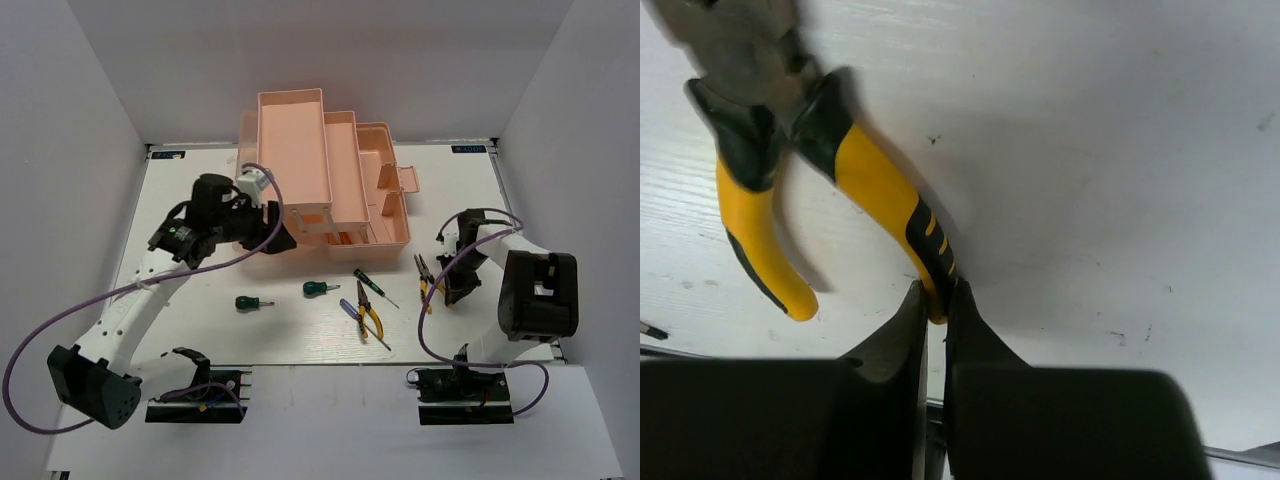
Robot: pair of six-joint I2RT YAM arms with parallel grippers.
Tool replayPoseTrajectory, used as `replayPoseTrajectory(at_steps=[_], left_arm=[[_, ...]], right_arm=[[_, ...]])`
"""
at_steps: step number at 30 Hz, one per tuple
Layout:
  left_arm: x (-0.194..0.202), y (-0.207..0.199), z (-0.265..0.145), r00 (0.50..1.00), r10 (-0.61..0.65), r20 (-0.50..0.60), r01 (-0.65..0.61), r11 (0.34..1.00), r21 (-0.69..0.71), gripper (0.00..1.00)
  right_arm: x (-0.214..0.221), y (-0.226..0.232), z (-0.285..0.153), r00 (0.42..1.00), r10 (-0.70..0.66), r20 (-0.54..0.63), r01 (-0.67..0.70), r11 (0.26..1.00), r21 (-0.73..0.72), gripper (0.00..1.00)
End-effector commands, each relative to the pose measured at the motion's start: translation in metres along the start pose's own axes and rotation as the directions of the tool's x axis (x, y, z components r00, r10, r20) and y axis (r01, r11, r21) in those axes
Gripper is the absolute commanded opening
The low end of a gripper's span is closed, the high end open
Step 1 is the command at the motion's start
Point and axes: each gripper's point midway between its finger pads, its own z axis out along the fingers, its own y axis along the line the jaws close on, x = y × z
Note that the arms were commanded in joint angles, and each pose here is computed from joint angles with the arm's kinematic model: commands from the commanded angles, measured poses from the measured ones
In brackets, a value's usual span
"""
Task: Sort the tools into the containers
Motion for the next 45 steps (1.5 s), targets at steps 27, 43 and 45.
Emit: replayPoseTrajectory(at_steps=[27,43,45], left_arm=[[0.183,-0.102,0.171,0.839,0.335,-0.428,-0.308,0.942,0.134,0.73],[0.202,-0.077,0.194,0.821,0.274,-0.501,-0.336,0.941,-0.037,0.71],[0.209,-0.075,0.196,0.810,0.269,-0.520,-0.333,0.942,-0.032,0.69]], right_arm=[[-0.171,0.053,-0.202,0.699,-0.123,0.704,0.228,0.972,-0.056,0.00],[-0.234,0.117,-0.155,0.762,-0.233,0.604,0.269,0.963,0.031,0.56],[-0.230,0.117,-0.160,0.756,-0.224,0.615,0.268,0.963,0.022,0.58]])
